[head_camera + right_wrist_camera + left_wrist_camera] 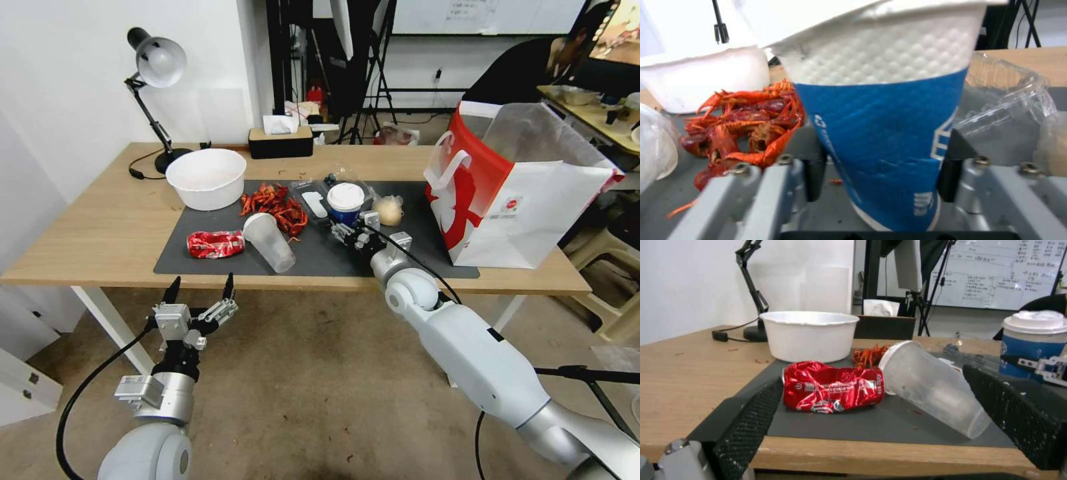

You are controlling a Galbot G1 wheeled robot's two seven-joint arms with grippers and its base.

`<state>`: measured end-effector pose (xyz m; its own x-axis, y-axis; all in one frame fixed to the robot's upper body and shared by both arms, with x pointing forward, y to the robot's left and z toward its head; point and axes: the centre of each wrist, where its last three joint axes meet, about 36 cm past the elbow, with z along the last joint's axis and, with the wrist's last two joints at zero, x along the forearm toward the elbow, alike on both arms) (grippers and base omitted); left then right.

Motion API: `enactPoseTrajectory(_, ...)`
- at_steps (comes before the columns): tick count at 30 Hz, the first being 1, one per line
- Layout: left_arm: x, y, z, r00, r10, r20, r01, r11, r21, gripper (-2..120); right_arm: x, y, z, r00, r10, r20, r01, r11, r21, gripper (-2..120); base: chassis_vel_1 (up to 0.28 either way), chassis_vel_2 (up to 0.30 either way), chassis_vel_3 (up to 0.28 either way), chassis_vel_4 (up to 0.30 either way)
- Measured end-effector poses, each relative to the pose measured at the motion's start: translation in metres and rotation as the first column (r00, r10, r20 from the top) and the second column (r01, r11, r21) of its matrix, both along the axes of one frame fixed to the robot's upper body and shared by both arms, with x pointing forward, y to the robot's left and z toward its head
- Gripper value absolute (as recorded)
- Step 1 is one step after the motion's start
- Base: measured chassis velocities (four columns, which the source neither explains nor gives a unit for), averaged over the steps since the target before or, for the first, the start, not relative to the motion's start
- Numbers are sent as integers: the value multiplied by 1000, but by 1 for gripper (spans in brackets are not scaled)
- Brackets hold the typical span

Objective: Pick up the trash from the table and place it into the takeout bag.

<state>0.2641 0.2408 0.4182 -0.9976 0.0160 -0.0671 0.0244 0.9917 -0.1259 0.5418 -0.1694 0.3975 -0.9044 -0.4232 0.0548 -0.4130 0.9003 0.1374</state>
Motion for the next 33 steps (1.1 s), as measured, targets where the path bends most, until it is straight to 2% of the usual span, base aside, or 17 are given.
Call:
enactPoseTrajectory(1,0,0,0,1000,0,1,0,1000,0,100,-1,0,1,1000,-1,2,1,1000,3,38,0,0,0,0)
enactPoseTrajectory(3,0,0,0,1000,-1,1,1,1000,0,100,-2,0,1,1000,-1,2,1,1000,4,36,0,0,0,0)
enactPoseTrajectory(5,0,-1,-1,1000,-3,1,3,1000,0,100,-4,-1,3,1000,-5,3,5,1000,8,25,0,0,0,0)
enactPoseTrajectory(7,0,-1,-1,1000,-4,1,4,1000,0,100,-5,-1,4,1000,-6,4,6,1000,9,22,0,0,0,0)
enactPoseTrajectory(8,0,-2,-1,1000,-5,2,5,1000,0,100,-6,-2,7,1000,-8,9,8,1000,14,15,0,0,0,0)
enactPoseTrajectory(12,-1,-2,-1,1000,-6,3,6,1000,2,100,-11,-3,20,999,-15,29,13,999,42,5,0,0,0,0)
enactPoseTrajectory(15,-1,-1,-1,1000,-6,5,6,1000,5,100,-19,-7,56,997,-31,65,24,994,108,0,0,0,0,0)
enactPoseTrajectory(16,-1,-1,-1,1000,-6,5,6,1000,5,100,-19,-7,56,997,-31,65,24,994,108,0,0,0,0,0)
enactPoseTrajectory(19,-1,-1,-1,1000,-7,7,7,1000,7,100,-27,-21,112,992,-80,101,57,976,208,0,0,0,0,0)
enactPoseTrajectory(21,-1,-1,-1,1000,-7,7,7,1000,7,100,-28,-23,118,991,-86,105,62,974,217,0,0,0,0,0)
enactPoseTrajectory(23,-1,-1,-1,1000,-9,9,9,1000,8,100,-40,-43,175,977,-160,141,116,953,280,0,0,0,0,0)
enactPoseTrajectory(25,-1,-2,-1,1000,-10,10,9,1000,9,100,-42,-47,184,974,-175,143,129,950,286,0,0,0,0,0)
enactPoseTrajectory(27,-1,-3,-1,1000,-16,12,15,1000,12,100,-53,-75,224,949,-276,151,223,929,296,0,0,0,0,0)
enactPoseTrajectory(29,-1,-3,-1,1000,-16,12,16,1000,14,100,-54,-81,230,943,-296,154,243,925,294,0,0,0,0,0)
enactPoseTrajectory(33,-1,-5,-1,999,-28,17,28,999,20,100,-55,-113,260,885,-451,116,413,876,251,0,0,0,0,0)
